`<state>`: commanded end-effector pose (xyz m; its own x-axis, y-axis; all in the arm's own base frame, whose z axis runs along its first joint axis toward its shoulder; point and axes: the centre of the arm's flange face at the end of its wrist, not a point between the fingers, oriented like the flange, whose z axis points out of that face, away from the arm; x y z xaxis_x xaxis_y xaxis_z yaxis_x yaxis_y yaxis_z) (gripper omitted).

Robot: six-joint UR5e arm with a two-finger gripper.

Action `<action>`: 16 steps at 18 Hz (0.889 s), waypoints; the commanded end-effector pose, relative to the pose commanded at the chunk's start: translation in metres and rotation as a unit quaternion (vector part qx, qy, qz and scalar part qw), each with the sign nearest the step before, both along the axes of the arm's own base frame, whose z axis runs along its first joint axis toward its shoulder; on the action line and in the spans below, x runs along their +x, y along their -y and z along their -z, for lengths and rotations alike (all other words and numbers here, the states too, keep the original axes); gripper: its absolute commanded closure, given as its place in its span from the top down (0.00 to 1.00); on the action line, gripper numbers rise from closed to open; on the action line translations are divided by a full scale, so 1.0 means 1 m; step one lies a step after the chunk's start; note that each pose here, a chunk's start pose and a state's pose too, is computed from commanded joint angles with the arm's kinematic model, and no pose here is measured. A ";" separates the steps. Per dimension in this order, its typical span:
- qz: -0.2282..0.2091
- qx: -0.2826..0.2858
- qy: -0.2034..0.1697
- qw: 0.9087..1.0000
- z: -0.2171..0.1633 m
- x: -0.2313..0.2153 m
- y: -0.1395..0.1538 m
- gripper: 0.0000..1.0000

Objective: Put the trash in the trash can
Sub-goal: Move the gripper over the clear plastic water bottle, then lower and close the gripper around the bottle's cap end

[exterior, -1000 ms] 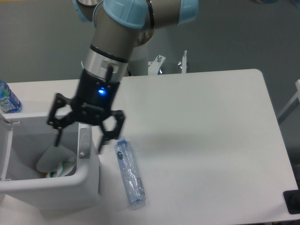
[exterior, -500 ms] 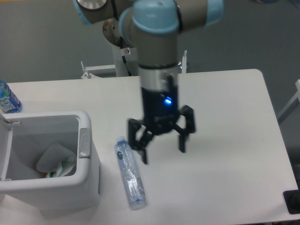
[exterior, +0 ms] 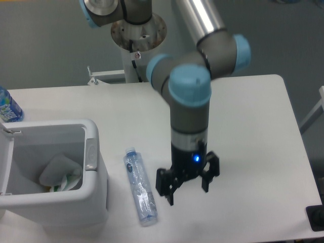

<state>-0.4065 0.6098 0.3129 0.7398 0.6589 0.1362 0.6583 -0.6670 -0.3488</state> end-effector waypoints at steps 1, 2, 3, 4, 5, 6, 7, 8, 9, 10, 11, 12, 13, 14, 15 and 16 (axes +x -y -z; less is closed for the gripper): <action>0.007 -0.004 0.004 1.000 0.008 0.005 -0.004 1.00; 0.013 -0.010 0.008 1.000 0.019 0.011 -0.009 1.00; 0.014 -0.012 0.011 1.000 0.025 0.012 -0.011 1.00; 0.016 -0.016 0.014 1.000 0.032 0.014 -0.013 1.00; 0.021 -0.019 0.017 0.999 0.038 0.020 -0.018 1.00; 0.025 -0.023 0.021 0.999 0.046 0.026 -0.023 1.00; 0.026 -0.028 0.023 0.999 0.053 0.028 -0.024 1.00; 0.027 -0.035 0.024 0.999 0.060 0.029 -0.025 1.00; 0.033 -0.041 0.027 0.998 0.068 0.038 -0.030 1.00; 0.037 -0.047 0.029 0.998 0.074 0.044 -0.031 1.00; 0.038 -0.054 0.030 0.997 0.080 0.049 -0.031 1.00; 0.040 -0.060 0.029 0.997 0.085 0.053 -0.031 1.00; 0.043 -0.065 0.030 0.997 0.090 0.057 -0.032 1.00; 0.043 -0.066 0.031 0.996 0.093 0.058 -0.033 1.00; 0.043 -0.070 0.034 0.996 0.100 0.058 -0.034 1.00; 0.045 -0.074 0.034 0.996 0.106 0.060 -0.036 1.00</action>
